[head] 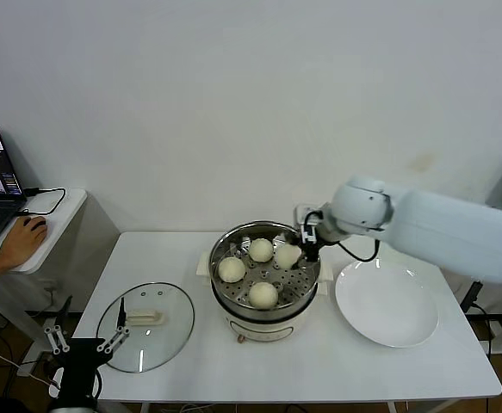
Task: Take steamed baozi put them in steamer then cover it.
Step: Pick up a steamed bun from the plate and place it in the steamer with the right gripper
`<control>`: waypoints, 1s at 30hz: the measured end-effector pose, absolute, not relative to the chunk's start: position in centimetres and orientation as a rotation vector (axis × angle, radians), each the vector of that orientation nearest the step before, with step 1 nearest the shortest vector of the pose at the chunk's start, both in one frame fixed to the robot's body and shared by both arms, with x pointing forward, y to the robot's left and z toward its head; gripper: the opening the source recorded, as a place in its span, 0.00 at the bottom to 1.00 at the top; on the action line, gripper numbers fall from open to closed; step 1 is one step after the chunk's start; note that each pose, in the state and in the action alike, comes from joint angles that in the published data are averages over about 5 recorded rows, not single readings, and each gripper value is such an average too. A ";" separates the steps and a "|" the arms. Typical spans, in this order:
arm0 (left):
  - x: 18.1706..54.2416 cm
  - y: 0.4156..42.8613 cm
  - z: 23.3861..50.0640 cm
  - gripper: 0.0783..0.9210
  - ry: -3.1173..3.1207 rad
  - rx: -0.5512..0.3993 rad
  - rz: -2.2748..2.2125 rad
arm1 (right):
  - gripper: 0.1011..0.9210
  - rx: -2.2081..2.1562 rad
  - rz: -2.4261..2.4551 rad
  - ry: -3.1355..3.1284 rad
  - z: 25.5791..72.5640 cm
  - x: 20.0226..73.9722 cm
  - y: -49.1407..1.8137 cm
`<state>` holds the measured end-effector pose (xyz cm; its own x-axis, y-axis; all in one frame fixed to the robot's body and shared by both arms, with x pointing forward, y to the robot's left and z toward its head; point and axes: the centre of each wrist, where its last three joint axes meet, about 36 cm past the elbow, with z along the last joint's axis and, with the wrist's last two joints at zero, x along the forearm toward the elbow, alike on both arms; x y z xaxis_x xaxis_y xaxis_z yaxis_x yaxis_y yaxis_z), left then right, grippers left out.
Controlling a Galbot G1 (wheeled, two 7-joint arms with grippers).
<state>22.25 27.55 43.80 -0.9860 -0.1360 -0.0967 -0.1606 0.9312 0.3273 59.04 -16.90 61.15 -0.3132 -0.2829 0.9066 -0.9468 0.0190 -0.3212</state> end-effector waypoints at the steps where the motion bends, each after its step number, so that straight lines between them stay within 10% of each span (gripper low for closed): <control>1: 22.3 27.6 43.8 0.88 3.016 -0.234 0.521 | 0.56 1.265 1.318 -1.655 60.7 59.2 -16.7; 17: 22.4 27.9 43.4 0.88 3.020 -0.241 0.524 | 0.57 1.183 1.310 -1.647 57.3 60.8 -15.6; 30: 22.4 27.7 43.5 0.88 3.019 -0.235 0.520 | 0.87 1.194 1.304 -1.685 59.8 60.3 -16.1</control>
<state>22.42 27.72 43.52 -0.9859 -0.1384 -0.0941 -0.1619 0.9310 0.3272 60.30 -16.08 59.82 -0.3436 -0.2514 0.9049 -0.9390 0.0750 -0.3357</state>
